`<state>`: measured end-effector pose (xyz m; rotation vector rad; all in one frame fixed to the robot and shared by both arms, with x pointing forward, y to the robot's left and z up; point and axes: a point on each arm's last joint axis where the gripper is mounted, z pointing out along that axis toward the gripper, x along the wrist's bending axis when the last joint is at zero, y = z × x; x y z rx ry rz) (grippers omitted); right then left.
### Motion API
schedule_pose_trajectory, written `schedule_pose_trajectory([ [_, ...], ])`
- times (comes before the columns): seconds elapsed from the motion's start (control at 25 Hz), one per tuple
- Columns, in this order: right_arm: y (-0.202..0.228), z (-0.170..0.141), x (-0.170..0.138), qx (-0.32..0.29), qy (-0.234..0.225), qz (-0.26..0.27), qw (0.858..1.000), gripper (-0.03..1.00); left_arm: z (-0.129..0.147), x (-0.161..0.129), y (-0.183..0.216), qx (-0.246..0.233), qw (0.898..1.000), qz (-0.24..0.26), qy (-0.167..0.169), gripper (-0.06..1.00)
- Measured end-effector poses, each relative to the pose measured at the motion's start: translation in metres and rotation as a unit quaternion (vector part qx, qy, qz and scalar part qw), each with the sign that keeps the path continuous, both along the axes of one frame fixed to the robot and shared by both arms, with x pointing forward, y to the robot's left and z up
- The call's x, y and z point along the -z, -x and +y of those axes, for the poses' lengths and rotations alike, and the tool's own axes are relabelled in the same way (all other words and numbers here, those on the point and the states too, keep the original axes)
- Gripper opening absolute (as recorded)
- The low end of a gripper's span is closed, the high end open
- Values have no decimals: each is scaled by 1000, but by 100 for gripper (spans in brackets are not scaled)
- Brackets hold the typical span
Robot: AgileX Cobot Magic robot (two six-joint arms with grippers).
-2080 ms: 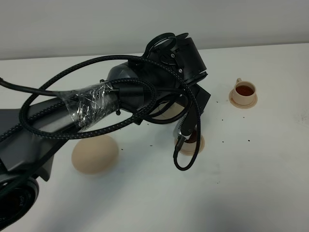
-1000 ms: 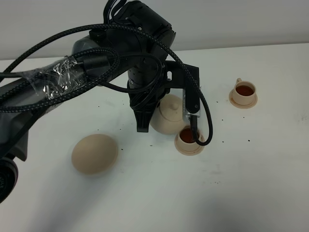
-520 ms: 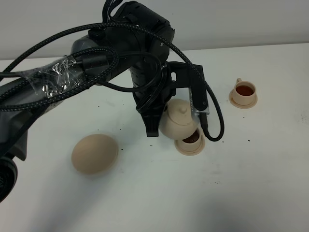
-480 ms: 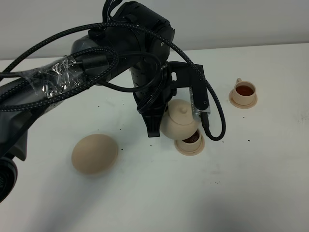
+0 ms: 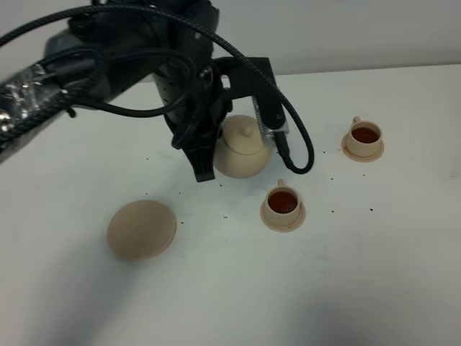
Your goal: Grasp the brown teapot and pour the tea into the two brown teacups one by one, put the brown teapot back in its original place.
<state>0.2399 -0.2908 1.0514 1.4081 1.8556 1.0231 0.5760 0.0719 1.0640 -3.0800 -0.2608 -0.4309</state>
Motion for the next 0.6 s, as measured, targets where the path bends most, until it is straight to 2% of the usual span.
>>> schedule_pose_trajectory([
  [0.16,0,0,0,0,0,0,1000,24,33,-9,10,-29,1000,5,0,12],
  [0.24,0,0,0,0,0,0,1000,24,50,-1,16,-43,999,20,-10,12],
  [0.6,0,0,0,0,0,0,1000,24,91,33,32,-97,995,3,37,12],
])
